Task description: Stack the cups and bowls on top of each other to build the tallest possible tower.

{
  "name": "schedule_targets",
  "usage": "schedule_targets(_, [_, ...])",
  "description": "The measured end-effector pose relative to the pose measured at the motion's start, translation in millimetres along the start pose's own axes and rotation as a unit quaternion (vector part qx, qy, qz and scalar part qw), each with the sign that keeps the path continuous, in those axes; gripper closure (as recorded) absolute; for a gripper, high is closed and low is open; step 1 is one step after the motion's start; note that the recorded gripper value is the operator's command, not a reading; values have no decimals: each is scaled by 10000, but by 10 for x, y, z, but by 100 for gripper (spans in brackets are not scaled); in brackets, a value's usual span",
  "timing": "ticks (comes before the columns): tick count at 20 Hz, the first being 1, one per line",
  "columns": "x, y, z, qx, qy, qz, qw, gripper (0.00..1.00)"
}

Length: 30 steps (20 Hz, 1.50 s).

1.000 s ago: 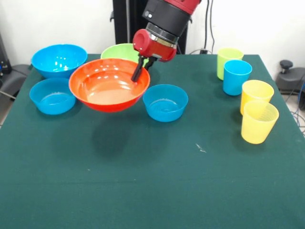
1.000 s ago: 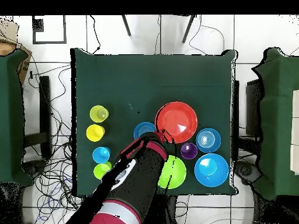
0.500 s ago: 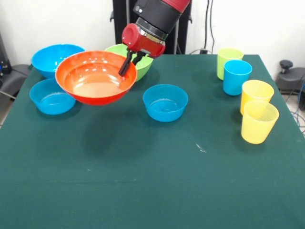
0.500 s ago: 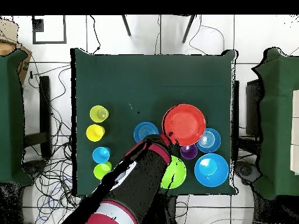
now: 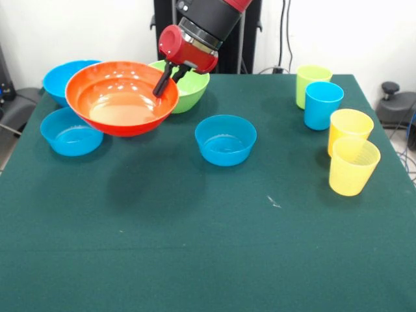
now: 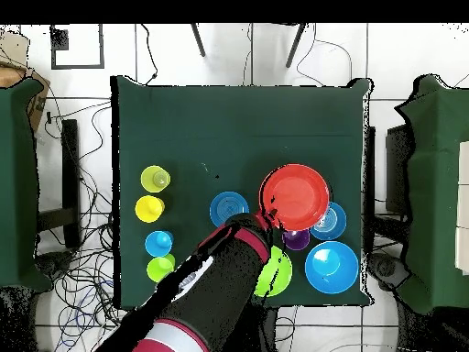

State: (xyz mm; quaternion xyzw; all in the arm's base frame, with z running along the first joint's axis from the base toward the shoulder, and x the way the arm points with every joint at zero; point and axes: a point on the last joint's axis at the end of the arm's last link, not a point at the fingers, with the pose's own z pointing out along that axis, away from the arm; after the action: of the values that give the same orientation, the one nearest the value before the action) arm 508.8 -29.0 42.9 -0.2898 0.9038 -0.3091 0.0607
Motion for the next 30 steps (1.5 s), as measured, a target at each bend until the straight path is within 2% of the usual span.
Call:
schedule_targets(21, [-26,-94,-40,36,-56,94,9999,100])
schedule_targets(28, [-85,-151,-98,56,-130,207,9997,100])
schedule_targets(30, [-149,-191,-145,50,-211,317,9993,100])
